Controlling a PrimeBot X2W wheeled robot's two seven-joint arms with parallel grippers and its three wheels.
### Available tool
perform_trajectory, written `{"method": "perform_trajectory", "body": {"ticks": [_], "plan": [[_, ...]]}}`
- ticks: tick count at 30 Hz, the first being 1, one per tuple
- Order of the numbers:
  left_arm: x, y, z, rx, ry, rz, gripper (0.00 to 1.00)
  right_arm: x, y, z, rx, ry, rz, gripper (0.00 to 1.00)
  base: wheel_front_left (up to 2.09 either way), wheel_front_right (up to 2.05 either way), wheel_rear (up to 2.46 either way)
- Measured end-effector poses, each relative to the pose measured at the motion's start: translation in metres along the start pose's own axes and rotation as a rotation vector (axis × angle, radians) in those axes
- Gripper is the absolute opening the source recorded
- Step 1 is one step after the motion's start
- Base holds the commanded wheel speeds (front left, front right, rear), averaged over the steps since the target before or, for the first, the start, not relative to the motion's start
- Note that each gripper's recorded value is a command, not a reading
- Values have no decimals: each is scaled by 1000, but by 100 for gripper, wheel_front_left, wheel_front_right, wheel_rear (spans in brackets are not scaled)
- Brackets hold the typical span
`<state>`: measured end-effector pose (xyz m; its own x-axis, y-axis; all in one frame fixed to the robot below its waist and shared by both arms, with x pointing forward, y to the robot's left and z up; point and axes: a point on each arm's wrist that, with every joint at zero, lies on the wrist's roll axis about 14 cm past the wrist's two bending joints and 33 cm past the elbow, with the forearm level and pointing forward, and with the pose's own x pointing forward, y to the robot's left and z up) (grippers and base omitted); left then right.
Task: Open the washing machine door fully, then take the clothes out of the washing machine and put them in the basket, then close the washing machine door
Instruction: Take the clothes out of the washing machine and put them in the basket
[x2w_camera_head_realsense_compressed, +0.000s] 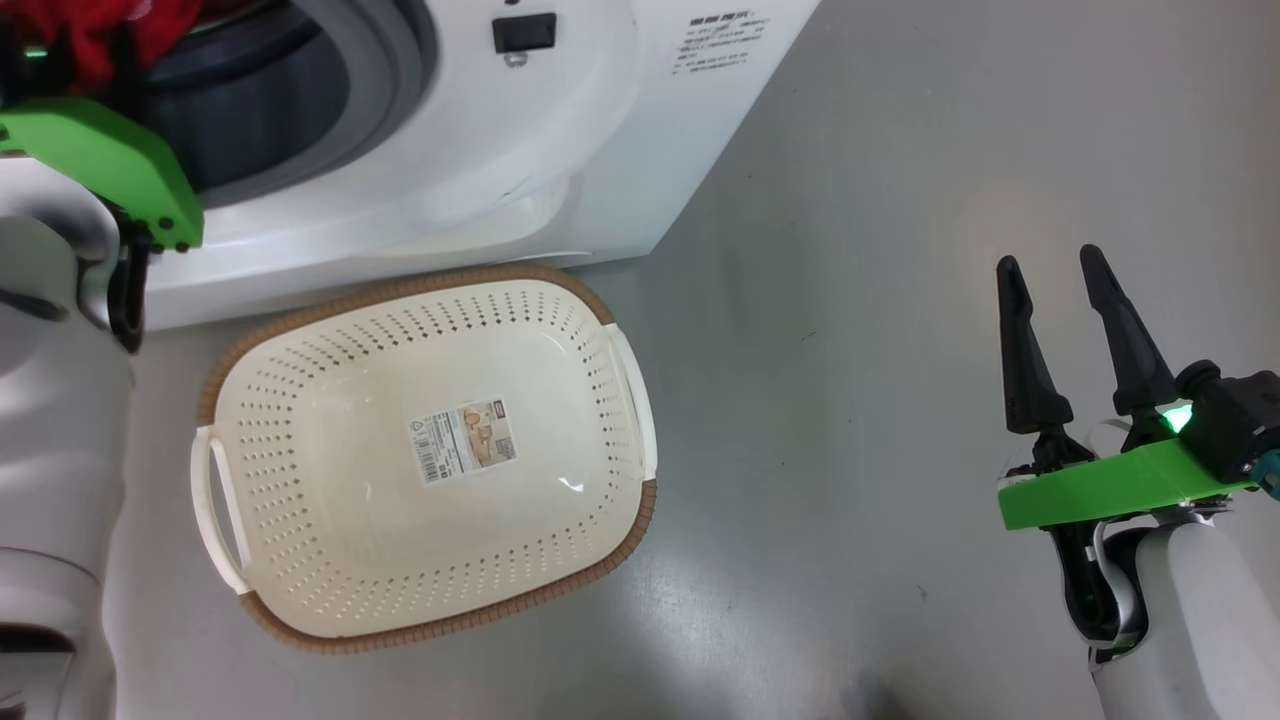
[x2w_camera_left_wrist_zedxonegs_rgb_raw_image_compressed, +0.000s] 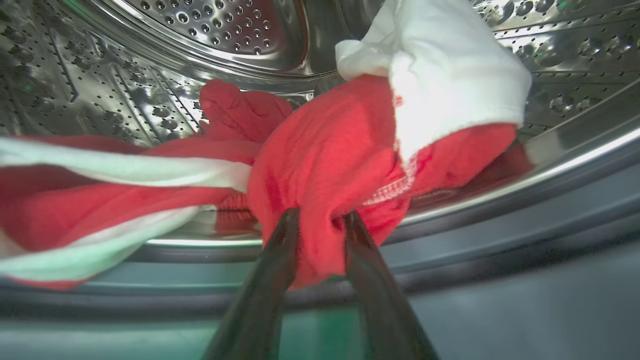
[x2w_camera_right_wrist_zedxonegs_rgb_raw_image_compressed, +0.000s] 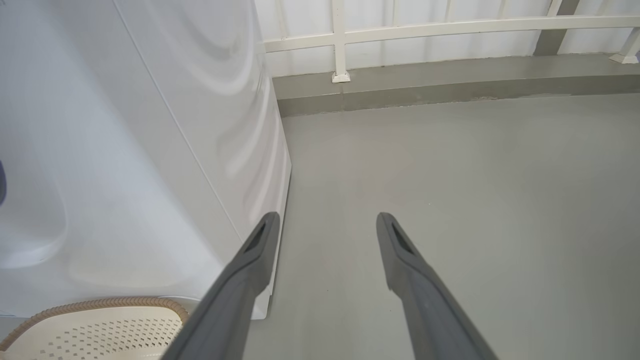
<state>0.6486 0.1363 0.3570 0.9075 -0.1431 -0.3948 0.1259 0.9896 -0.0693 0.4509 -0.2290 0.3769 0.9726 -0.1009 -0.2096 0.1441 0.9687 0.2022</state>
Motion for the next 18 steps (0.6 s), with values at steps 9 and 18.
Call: {"method": "perform_trajectory", "body": {"ticks": [9, 18], "plan": [[-2, 3, 8, 12, -18, 17, 0, 0, 4, 3, 7, -8, 11, 100, 0, 0, 0], [-13, 2, 34, 1, -124, 8, 0, 1, 9, 11, 13, -29, 22, 100, 0, 0, 0]]}}
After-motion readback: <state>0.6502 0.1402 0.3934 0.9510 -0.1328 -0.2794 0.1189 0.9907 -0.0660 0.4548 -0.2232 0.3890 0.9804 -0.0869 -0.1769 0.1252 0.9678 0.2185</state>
